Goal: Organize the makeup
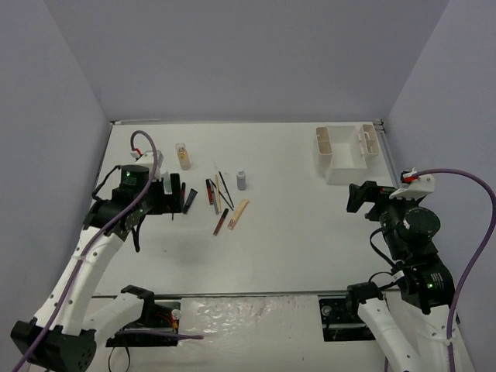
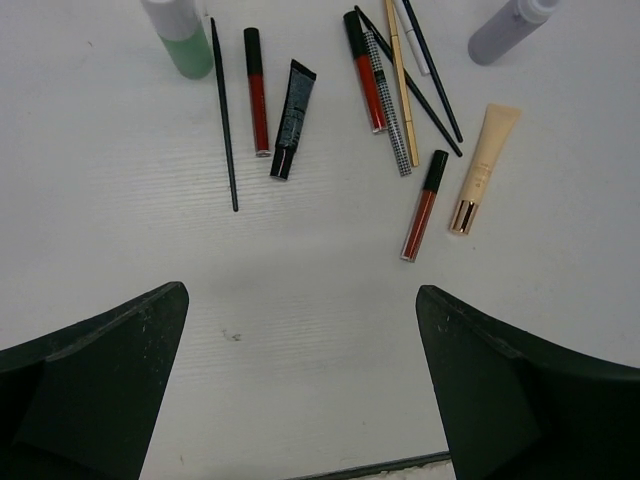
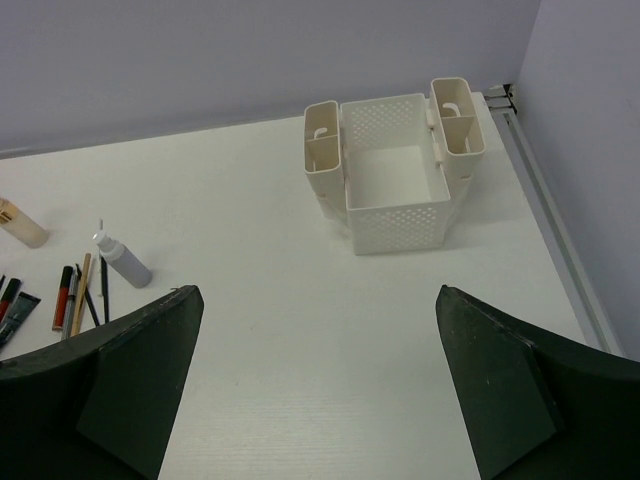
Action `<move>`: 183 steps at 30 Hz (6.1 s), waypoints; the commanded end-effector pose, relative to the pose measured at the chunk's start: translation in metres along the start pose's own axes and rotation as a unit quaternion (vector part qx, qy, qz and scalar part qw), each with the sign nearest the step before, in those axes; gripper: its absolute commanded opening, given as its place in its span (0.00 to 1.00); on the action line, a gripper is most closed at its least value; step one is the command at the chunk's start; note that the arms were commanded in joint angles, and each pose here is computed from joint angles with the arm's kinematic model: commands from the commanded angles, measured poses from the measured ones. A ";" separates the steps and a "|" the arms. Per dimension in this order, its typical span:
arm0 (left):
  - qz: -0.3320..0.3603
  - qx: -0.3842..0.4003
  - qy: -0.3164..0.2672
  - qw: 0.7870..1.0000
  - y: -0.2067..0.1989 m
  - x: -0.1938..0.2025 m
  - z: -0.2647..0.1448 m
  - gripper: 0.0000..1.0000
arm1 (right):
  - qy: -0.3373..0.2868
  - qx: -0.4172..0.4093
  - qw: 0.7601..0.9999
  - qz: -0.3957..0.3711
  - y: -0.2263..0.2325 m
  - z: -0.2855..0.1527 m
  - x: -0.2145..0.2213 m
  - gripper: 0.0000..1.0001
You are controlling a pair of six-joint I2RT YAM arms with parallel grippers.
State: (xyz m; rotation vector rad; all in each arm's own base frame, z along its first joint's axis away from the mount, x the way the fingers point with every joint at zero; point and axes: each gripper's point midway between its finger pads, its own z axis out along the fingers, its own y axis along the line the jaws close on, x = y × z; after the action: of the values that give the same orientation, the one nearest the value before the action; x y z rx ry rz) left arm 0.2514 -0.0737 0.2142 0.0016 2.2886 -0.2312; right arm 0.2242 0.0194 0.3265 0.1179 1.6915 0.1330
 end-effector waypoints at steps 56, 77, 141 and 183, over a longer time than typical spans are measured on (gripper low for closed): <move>0.161 0.041 0.176 0.970 -0.167 0.055 0.162 0.75 | -0.025 -0.021 0.999 0.020 0.008 -0.005 -0.007 1.00; 0.135 0.046 0.204 0.969 -0.187 0.082 0.167 0.63 | -0.031 -0.032 0.999 0.025 0.011 -0.009 -0.010 1.00; 0.206 0.321 -0.210 0.901 -0.338 -0.050 0.006 0.00 | 0.211 -0.248 0.931 0.164 0.166 0.085 0.058 0.69; 0.061 0.086 -0.072 0.992 -0.105 -0.048 -0.016 0.97 | 0.067 0.146 0.987 0.025 -0.051 0.244 -0.036 0.00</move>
State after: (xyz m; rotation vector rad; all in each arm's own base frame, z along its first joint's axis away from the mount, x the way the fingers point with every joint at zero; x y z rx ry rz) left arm 0.2867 -0.2120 0.2718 0.2481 2.0673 -0.4005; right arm 0.4328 0.0155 0.3053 0.3356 1.9219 0.0562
